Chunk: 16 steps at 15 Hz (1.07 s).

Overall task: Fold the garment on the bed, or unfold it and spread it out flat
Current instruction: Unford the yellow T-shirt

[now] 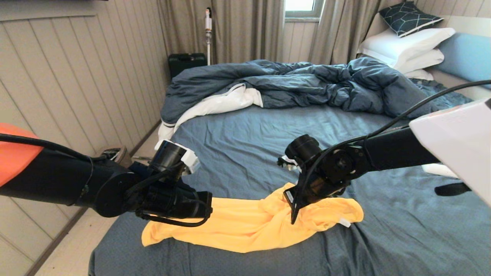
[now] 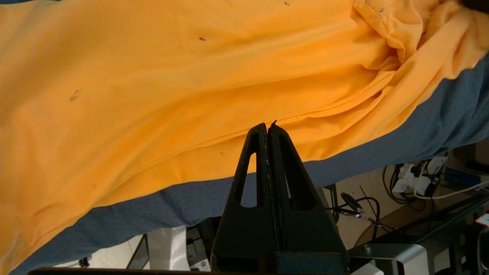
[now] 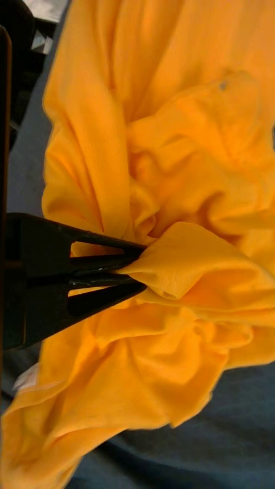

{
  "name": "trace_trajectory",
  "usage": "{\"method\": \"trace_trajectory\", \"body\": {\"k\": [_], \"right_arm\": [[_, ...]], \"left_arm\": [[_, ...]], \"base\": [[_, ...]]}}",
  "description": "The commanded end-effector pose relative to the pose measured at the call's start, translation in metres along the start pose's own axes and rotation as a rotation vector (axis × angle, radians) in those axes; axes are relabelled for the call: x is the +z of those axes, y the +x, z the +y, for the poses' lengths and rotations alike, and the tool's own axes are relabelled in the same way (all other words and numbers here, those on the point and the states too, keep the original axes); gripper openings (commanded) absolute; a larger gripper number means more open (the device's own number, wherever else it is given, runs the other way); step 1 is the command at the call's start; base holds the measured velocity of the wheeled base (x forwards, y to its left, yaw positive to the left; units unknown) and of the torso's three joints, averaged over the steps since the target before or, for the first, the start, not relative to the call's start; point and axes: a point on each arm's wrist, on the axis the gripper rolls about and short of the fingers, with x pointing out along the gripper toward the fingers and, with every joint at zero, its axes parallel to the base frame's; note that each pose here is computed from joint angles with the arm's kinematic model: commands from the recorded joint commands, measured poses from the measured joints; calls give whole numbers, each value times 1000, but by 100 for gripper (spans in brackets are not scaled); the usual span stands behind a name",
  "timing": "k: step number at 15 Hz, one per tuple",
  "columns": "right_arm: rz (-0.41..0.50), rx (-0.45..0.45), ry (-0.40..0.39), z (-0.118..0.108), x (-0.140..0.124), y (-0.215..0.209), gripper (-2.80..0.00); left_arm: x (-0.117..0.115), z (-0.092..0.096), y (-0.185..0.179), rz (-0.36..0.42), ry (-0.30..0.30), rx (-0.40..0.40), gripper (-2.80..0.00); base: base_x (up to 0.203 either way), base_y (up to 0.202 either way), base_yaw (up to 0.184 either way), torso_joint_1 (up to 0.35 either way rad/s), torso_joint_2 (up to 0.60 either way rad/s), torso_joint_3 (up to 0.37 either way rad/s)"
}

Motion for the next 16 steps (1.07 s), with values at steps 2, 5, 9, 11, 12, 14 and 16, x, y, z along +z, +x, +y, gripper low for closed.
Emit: {"method": "trace_trajectory", "body": {"k": [2,5,9,11,12,14,16], "right_arm": [[6,1,-2,-4,-24,-32,-280],[75,8,-23,-3,-68,-50,-280],[154,18,-38,-2,-124,-67,-280],[195,21,-55,0,-148,-63,-280],[195,23,-57,1,-155,-59,-280],[165,27,-54,2,-160,-53,-280],[172,28,-62,2,-165,-52,0]], "left_arm": [[1,0,0,-2,-3,-2,-280],[0,0,0,0,-3,-1,-280],[1,-1,-1,-6,0,-4,-280],[2,-1,-1,-8,1,-3,-280],[2,-1,-1,-7,2,-3,-280],[1,-1,-1,-6,1,-2,-280],[1,0,0,-2,0,0,-280]], "base": [[0,0,0,0,0,0],[0,0,0,0,0,0],[0,0,0,0,0,0],[0,0,0,0,0,0],[0,0,0,0,0,0],[0,0,0,0,0,0],[0,0,0,0,0,0]]}}
